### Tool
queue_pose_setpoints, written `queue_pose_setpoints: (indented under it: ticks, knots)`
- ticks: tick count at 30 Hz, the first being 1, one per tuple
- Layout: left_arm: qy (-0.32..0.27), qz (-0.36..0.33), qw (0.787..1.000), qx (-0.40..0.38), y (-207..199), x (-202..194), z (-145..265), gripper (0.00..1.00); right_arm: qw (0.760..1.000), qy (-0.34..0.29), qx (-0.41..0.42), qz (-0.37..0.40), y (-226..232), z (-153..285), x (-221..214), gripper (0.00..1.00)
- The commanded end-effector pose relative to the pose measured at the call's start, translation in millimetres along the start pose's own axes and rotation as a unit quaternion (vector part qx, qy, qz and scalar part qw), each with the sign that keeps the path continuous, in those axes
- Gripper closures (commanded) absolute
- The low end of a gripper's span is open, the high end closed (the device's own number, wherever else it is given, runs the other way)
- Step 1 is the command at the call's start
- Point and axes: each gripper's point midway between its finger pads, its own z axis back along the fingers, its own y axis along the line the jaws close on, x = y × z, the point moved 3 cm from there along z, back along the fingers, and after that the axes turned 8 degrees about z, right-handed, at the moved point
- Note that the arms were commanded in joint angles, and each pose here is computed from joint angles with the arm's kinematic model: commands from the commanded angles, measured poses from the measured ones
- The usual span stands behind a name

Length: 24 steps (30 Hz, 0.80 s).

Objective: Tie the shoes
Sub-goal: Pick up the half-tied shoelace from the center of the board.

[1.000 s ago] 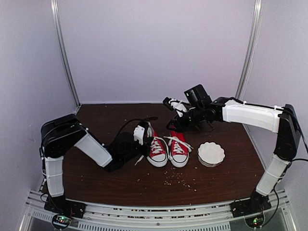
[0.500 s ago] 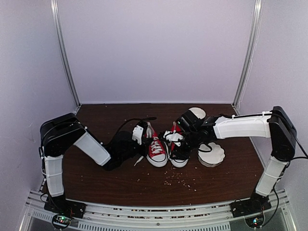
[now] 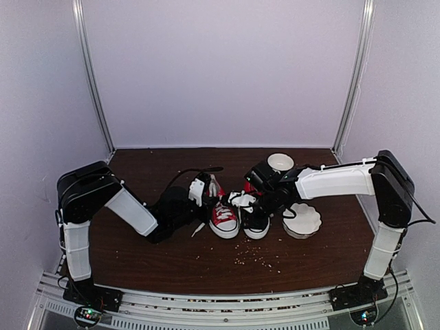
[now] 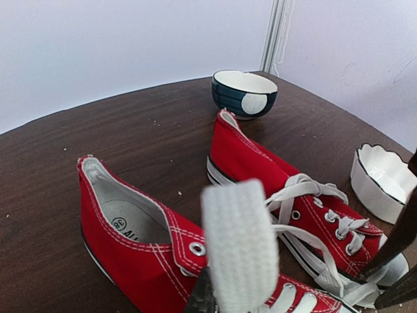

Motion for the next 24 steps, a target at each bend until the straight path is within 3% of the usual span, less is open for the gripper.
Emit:
queue_pose_setpoints:
  ticks: [1, 4, 10, 14, 24]
  knots:
    - [-0.019, -0.002, 1.000, -0.009, -2, 15, 1, 1.00, 1.000, 0.011, 0.000, 0.015, 3, -1, 2, 0.86]
    - [-0.018, -0.002, 1.000, -0.011, -3, 16, 2, 1.00, 1.000, 0.001, 0.001, 0.012, 3, 6, 7, 1.00]
    - [-0.016, -0.002, 1.000, -0.008, -1, 14, 2, 1.00, 0.999, -0.043, -0.004, -0.013, 3, 31, 20, 1.00]
    - [-0.014, -0.004, 1.000, -0.008, 0, 14, 3, 1.00, 0.992, -0.111, -0.014, -0.062, -15, 56, 33, 1.00]
    - [-0.024, -0.004, 1.000, -0.009, 0, 17, 7, 1.00, 0.932, -0.292, -0.078, -0.199, -107, 106, 87, 1.00]
